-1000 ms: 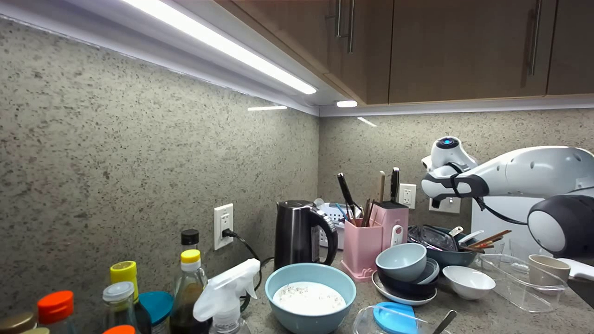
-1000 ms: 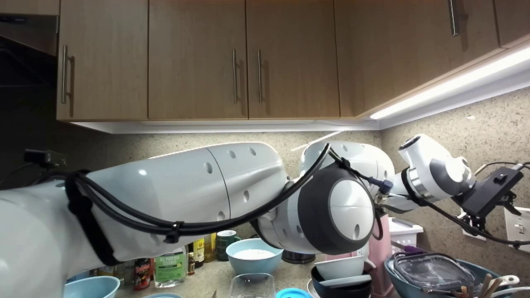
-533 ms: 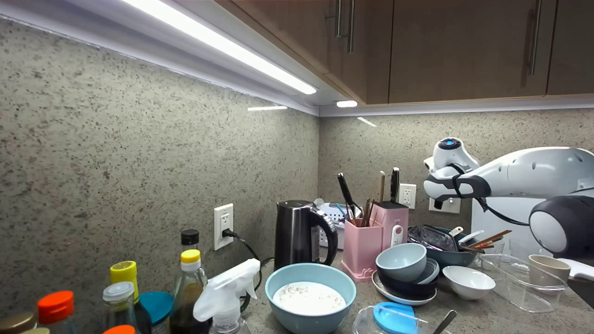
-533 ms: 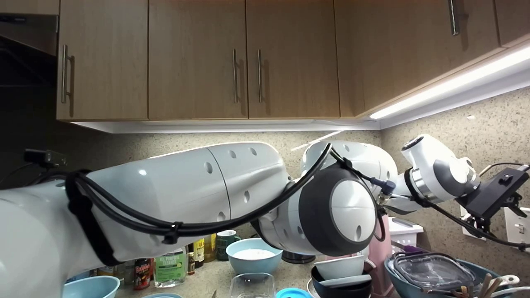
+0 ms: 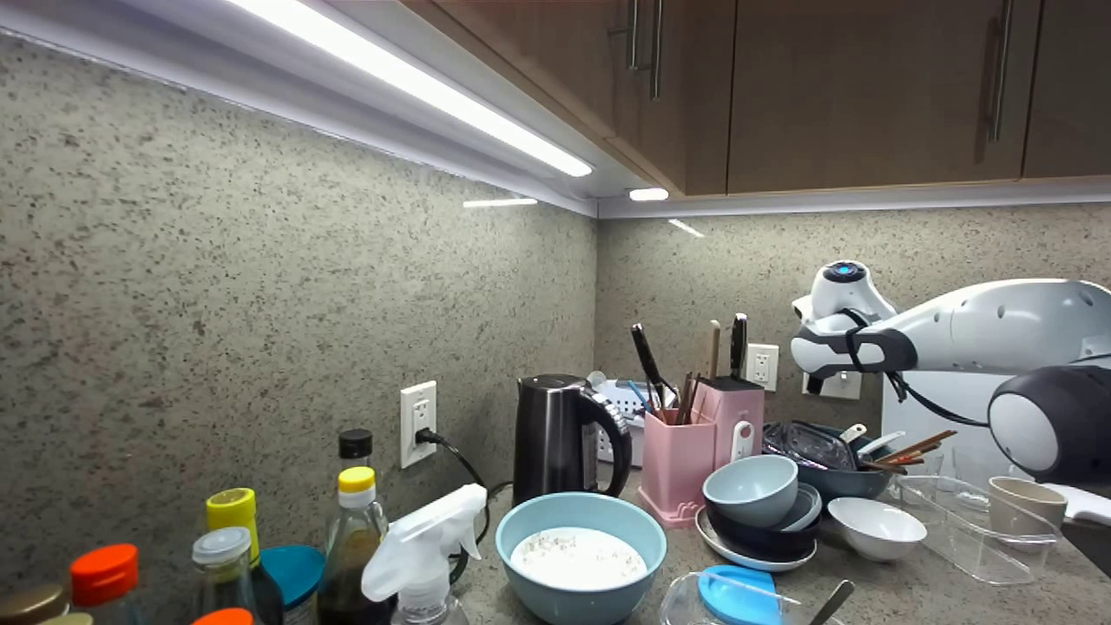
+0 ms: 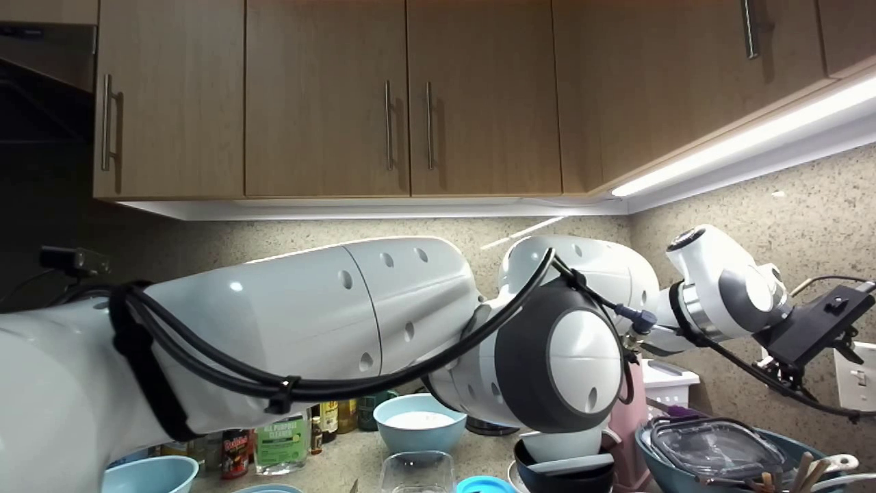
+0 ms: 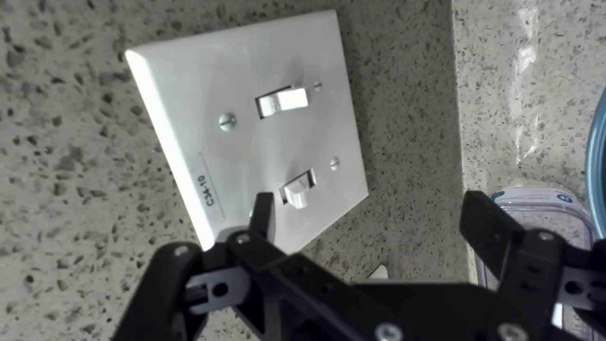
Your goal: Turn off the left light switch
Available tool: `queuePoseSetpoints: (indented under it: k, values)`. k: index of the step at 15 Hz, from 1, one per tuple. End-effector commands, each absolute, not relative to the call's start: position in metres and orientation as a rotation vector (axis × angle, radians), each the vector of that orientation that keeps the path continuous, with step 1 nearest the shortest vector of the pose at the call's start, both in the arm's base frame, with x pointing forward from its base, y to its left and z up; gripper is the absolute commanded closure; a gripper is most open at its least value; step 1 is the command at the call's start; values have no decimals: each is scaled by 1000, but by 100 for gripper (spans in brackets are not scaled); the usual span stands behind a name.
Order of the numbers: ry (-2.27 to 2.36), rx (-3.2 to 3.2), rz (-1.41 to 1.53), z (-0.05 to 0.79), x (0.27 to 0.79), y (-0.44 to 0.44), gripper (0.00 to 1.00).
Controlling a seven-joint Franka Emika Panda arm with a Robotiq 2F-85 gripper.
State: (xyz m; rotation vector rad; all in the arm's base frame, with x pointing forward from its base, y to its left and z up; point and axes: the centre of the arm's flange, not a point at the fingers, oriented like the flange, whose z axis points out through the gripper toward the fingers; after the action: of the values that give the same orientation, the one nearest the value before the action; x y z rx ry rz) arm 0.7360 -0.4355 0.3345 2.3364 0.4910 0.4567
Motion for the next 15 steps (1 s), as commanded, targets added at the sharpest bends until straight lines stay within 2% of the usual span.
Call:
queuePoseSetpoints:
  k: [1,15]
  values:
    - [492,2338,445,333,739,-437,0]
    - [496,2358,429,320,748,-443,0]
